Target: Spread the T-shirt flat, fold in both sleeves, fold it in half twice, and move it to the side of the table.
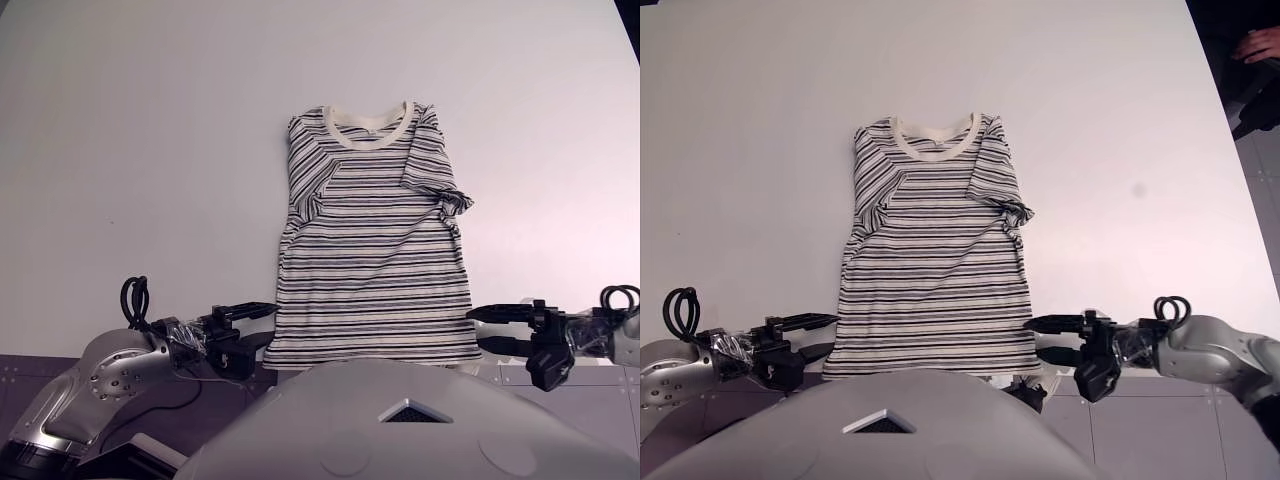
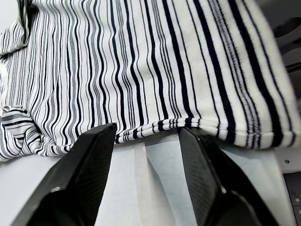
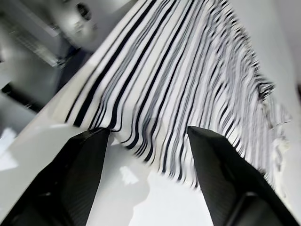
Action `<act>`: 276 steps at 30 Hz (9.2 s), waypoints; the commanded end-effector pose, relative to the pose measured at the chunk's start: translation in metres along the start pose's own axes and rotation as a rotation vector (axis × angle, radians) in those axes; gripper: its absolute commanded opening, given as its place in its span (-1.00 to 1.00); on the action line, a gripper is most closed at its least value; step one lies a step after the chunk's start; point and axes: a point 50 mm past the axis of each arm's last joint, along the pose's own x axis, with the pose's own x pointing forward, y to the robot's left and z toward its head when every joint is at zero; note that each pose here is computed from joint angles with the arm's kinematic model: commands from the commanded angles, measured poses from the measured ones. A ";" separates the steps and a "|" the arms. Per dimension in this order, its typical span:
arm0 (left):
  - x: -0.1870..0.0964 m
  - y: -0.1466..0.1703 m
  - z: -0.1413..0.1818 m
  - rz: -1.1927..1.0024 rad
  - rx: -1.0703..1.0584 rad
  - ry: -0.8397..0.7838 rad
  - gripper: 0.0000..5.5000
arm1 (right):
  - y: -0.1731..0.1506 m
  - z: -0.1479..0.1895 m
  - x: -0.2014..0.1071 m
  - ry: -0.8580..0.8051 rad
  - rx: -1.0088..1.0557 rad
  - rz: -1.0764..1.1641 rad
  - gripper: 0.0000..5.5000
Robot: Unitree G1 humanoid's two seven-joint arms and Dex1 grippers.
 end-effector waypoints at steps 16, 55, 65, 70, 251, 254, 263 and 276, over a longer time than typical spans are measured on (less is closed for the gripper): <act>0.009 -0.014 0.001 -0.132 0.096 -0.060 -0.68 | 0.093 -0.049 0.065 0.049 0.068 0.192 -0.51; -0.027 0.084 0.041 0.441 -0.755 -0.510 -0.96 | -0.183 0.030 -0.085 -0.381 0.931 -0.085 -0.96; -0.028 0.131 0.028 0.613 -0.875 -0.575 -0.96 | -0.210 0.026 -0.063 -0.464 1.063 -0.195 -0.96; -0.019 0.140 0.024 0.618 -0.905 -0.563 -0.96 | -0.207 -0.002 -0.060 -0.345 1.085 -0.268 -0.96; 0.073 0.091 -0.041 0.473 -0.647 0.333 -0.19 | -0.079 -0.020 0.040 0.157 0.407 0.221 -0.16; 0.061 0.124 -0.066 0.573 -0.565 0.373 -0.19 | -0.095 0.001 0.065 0.066 0.413 0.092 -0.16; 0.019 0.167 -0.051 0.926 -0.588 0.136 -0.19 | -0.190 -0.044 0.049 0.209 0.441 -0.389 -0.16; 0.014 0.093 -0.037 0.945 -0.847 0.219 -0.19 | -0.103 0.006 0.059 0.048 0.455 0.048 -0.16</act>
